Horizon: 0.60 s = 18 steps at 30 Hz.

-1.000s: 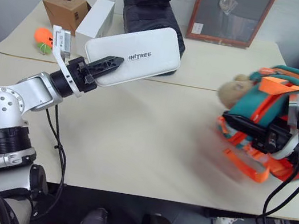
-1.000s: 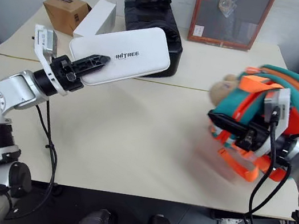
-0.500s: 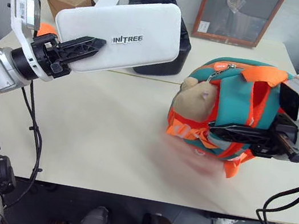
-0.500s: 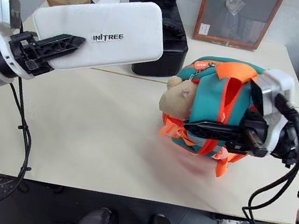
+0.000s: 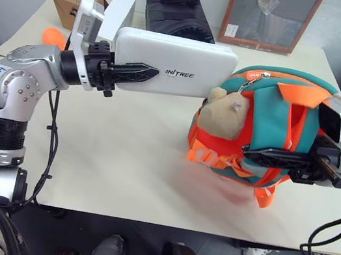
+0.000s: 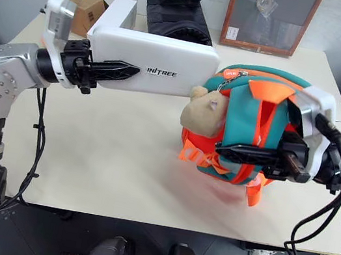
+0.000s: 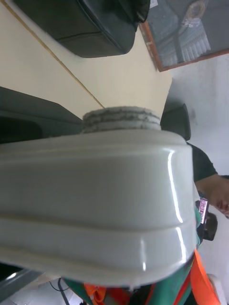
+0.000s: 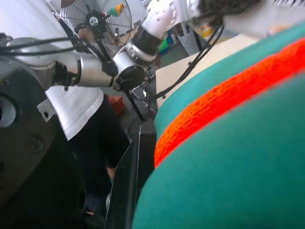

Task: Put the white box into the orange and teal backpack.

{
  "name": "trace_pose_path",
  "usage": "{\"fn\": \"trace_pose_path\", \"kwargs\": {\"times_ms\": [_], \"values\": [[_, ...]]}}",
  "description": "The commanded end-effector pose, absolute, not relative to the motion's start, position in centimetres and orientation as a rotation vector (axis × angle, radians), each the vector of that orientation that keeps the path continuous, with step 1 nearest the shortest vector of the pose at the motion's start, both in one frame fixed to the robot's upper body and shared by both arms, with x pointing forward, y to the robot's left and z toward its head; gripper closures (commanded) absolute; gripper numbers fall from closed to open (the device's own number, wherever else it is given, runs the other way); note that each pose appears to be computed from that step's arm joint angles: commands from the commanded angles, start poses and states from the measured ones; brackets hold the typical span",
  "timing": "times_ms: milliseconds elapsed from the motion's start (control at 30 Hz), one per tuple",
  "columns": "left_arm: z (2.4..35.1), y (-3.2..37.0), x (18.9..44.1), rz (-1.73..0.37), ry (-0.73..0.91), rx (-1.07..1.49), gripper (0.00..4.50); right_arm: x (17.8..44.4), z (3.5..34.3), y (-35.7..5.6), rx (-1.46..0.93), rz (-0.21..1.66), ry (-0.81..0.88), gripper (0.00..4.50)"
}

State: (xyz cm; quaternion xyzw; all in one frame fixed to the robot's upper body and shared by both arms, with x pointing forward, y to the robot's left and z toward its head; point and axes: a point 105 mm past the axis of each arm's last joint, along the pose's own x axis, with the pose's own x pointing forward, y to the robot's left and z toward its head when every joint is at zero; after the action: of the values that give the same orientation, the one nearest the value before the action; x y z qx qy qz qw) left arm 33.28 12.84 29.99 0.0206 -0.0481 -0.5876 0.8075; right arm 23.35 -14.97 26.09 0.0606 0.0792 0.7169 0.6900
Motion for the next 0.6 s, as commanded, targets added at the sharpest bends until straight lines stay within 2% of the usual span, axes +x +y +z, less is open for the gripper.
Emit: {"fn": "trace_pose_path", "kwargs": {"times_ms": [33,200,400,600], "values": [[31.8,11.8,32.1,-1.365,-0.165,0.097,3.27,22.8,27.7,-15.1,0.091,1.606,0.101,4.47],[30.3,10.4,31.6,-1.494,-0.085,0.189,3.27,23.6,27.8,-15.3,0.08,1.557,0.09,4.47],[31.3,10.9,31.9,-1.527,-0.076,0.237,3.27,24.0,27.4,-15.2,0.067,1.529,0.099,4.47],[31.5,11.0,32.8,-1.543,-0.038,0.428,3.27,24.1,26.7,-15.0,0.067,1.517,0.109,4.47]]}}
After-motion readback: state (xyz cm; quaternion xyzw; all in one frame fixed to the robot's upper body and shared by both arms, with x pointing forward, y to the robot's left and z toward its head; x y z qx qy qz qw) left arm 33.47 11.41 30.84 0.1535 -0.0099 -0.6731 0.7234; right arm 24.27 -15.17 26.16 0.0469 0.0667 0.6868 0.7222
